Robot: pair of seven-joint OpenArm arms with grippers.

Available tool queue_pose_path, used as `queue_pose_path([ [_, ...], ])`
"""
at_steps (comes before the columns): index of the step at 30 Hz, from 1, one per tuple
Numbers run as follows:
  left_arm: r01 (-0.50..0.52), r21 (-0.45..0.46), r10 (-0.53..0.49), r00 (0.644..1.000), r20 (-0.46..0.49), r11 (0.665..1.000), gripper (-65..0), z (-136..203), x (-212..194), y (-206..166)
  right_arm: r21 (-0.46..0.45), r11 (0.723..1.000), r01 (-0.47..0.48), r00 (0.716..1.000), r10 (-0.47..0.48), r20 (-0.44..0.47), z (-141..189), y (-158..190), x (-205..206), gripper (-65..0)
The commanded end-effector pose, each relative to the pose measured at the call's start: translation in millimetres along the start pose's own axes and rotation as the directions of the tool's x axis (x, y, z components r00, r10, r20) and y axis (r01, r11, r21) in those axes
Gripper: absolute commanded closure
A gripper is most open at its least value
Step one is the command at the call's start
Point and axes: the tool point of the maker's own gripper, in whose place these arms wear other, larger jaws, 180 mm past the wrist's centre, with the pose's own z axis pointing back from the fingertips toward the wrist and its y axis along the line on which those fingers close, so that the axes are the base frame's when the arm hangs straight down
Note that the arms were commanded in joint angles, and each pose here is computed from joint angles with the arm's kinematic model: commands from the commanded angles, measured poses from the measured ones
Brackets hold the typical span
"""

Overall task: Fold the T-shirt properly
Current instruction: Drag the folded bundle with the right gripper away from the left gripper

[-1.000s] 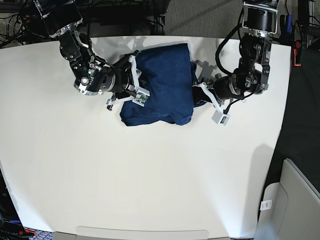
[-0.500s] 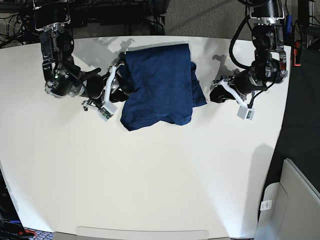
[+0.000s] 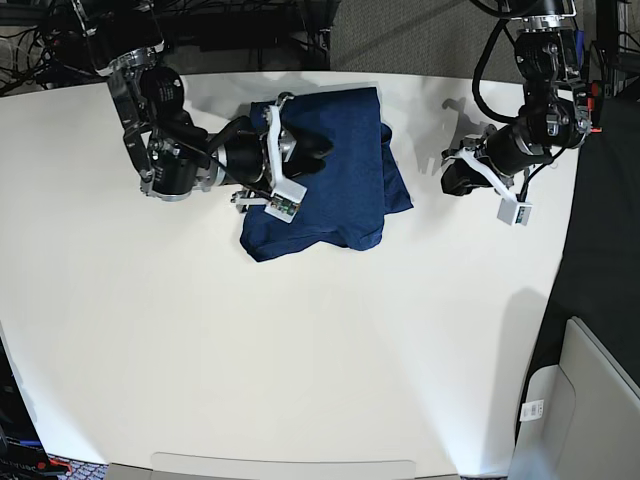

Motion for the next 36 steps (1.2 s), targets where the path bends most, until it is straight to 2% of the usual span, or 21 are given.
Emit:
queue_pose_path([
  [1,0.017,-0.009,-0.017,0.999,0.040,1.000,-5.2,4,13,-2,0.003,0.999,-0.043,0.998,0.042,0.036,4,0,17,-17.5],
  [5,0.016,-0.008,-0.016,0.999,0.043,1.000,-5.2,4,13,-1,0.044,0.998,-0.038,0.999,0.038,0.004,-15,3,17,-17.5],
  [10,-0.002,0.020,0.000,0.997,0.071,1.000,-5.2,11,20,10,0.058,0.998,0.021,0.995,-0.016,-0.098,-58,-6,4,-17.5],
  [14,-0.025,0.054,0.020,0.995,0.100,0.998,-5.2,21,26,23,0.027,0.997,0.069,0.977,-0.062,-0.203,-82,-20,-16,-17.5],
  [17,-0.041,0.075,0.031,0.992,0.120,0.996,-5.2,27,30,32,-0.031,0.998,0.053,0.958,-0.060,-0.280,-85,-34,-33,-17.4],
  [21,-0.070,0.111,0.054,0.988,0.142,0.991,-5.2,38,30,46,-0.122,0.992,-0.026,0.933,-0.020,-0.360,-76,-56,-44,-17.4],
  [25,-0.075,0.116,0.057,0.987,0.148,0.990,-5.3,40,32,49,-0.186,0.980,-0.065,0.930,-0.008,-0.367,-64,-77,-46,-17.4],
  [30,-0.075,0.116,0.057,0.987,0.148,0.990,-5.3,40,32,49,-0.303,0.953,-0.005,0.936,-0.102,-0.336,-33,-114,-54,-17.4],
  [36,-0.072,0.118,0.054,0.987,0.152,0.990,-5.3,41,33,49,-0.449,0.893,0.025,0.925,-0.191,-0.329,16,-156,-72,-17.4],
])
